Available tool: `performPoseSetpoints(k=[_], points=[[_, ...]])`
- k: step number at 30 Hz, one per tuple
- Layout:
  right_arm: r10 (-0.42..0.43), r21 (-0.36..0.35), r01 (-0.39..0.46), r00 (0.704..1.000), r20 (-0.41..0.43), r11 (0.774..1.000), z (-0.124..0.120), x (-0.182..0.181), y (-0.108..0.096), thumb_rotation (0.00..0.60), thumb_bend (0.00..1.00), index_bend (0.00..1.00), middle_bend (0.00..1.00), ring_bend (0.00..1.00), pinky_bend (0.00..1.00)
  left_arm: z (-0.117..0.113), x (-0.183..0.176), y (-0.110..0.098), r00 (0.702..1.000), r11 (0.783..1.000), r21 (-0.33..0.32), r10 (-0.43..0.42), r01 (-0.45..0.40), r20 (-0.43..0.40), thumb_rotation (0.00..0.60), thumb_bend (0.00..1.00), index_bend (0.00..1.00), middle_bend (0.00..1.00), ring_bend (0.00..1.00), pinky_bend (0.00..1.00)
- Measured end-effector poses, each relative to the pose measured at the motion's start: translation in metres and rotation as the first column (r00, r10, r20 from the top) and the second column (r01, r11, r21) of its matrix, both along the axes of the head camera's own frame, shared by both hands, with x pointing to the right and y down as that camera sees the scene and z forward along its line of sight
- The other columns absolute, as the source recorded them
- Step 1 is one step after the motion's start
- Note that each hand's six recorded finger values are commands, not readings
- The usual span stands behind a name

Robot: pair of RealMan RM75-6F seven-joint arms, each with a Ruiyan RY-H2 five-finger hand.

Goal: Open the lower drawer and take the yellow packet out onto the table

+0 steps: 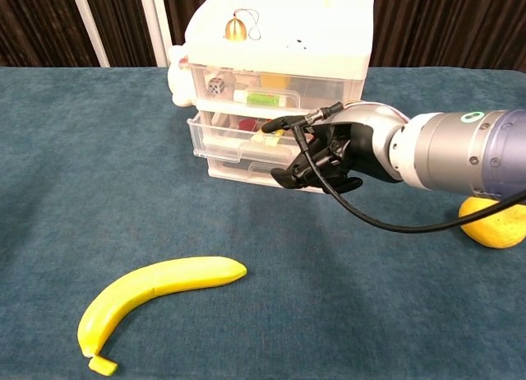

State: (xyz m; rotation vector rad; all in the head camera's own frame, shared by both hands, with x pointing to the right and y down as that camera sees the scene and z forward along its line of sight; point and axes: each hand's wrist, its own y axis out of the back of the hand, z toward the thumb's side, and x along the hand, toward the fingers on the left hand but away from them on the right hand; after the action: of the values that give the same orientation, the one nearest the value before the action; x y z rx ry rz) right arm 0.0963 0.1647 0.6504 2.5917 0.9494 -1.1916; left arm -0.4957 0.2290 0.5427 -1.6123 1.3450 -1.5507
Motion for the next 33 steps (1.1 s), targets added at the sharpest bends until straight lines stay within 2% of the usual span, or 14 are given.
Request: performPoseSetpoints(k=[10,23,33], points=[[-0.021,-0.007,0.021,0.999,-0.041,1.000,-0.001,-0.009,-0.002,0.600,0.55,0.01,0.91,0.97,1.00,0.000,0.000,0.000,1.000,1.000,-0.001,0.000,0.000,0.000,0.600,0.36,0.04,0.00,0.00,0.00],[-0.056,-0.006,0.056,0.991,-0.124,0.998,-0.002,-0.017,-0.006,0.600,0.54,0.07,0.91,0.98,1.00,0.000,0.000,0.000,1.000,1.000,-0.004,0.000,0.000,0.000,0.600,0.36,0.04,0.00,0.00,0.00],[-0.063,-0.014,0.061,0.990,-0.129,0.998,-0.005,-0.020,-0.008,0.600,0.54,0.14,0.91,0.98,1.00,0.000,-0.001,0.000,1.000,1.000,-0.004,0.000,0.000,0.002,0.600,0.36,0.04,0.00,0.00,0.00]])
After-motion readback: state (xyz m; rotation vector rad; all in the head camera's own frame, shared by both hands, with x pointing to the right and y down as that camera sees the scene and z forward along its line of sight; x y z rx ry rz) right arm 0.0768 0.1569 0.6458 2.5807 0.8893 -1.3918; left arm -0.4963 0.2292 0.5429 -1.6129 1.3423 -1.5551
